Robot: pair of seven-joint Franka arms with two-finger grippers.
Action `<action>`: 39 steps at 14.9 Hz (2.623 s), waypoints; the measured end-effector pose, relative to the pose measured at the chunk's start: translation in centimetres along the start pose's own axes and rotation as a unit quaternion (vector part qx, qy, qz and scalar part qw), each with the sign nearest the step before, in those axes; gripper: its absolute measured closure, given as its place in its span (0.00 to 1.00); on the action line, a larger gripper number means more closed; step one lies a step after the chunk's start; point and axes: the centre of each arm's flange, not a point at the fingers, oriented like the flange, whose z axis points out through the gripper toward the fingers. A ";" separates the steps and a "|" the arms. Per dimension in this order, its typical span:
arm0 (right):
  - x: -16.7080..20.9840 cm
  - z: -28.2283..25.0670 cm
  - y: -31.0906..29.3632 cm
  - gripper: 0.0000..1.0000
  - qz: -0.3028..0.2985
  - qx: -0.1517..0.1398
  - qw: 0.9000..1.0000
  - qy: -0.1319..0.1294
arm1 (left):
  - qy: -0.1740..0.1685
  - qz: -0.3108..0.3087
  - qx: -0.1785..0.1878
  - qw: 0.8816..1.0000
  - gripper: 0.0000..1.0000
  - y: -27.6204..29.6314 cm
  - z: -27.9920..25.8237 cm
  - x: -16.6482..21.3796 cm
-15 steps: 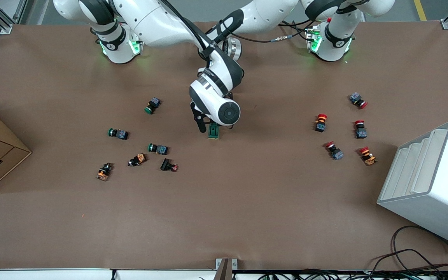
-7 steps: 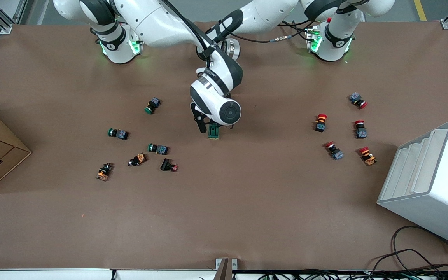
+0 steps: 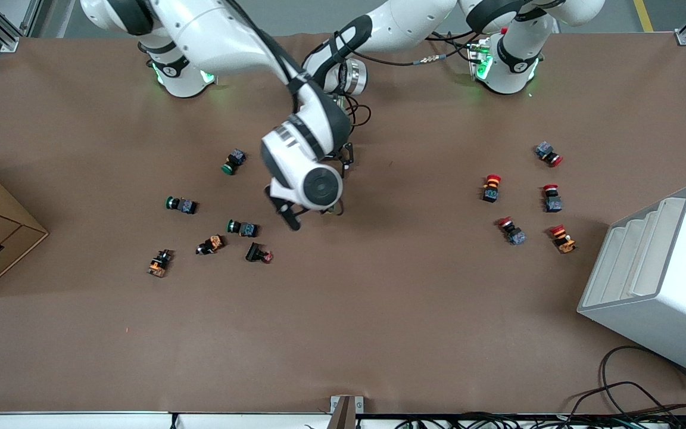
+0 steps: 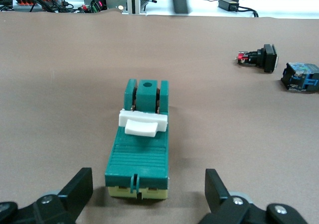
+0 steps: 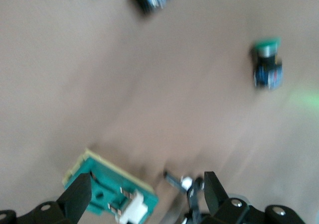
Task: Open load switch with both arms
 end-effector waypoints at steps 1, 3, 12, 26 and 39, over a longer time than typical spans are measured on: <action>2.4 -1.3 0.6 0.00 -0.021 0.010 1.000 0.001 | -0.005 0.005 0.006 1.000 0.00 0.1 0.0 0.1; 7.2 -3.9 2.4 0.00 -0.066 0.027 0.997 -0.004 | -0.021 0.022 0.031 0.999 0.01 0.4 0.1 0.7; 27.4 -12.1 16.6 0.00 -0.306 0.097 0.947 0.011 | -0.094 0.029 0.103 0.990 0.01 5.3 1.7 10.1; 37.4 -17.9 31.6 0.00 -0.432 0.109 0.893 0.071 | -0.302 -0.008 0.106 0.947 0.00 -3.1 7.3 42.8; 38.4 -21.6 36.0 0.00 -0.409 0.114 0.902 0.072 | -0.401 -0.051 0.068 0.912 0.00 -20.3 9.0 58.0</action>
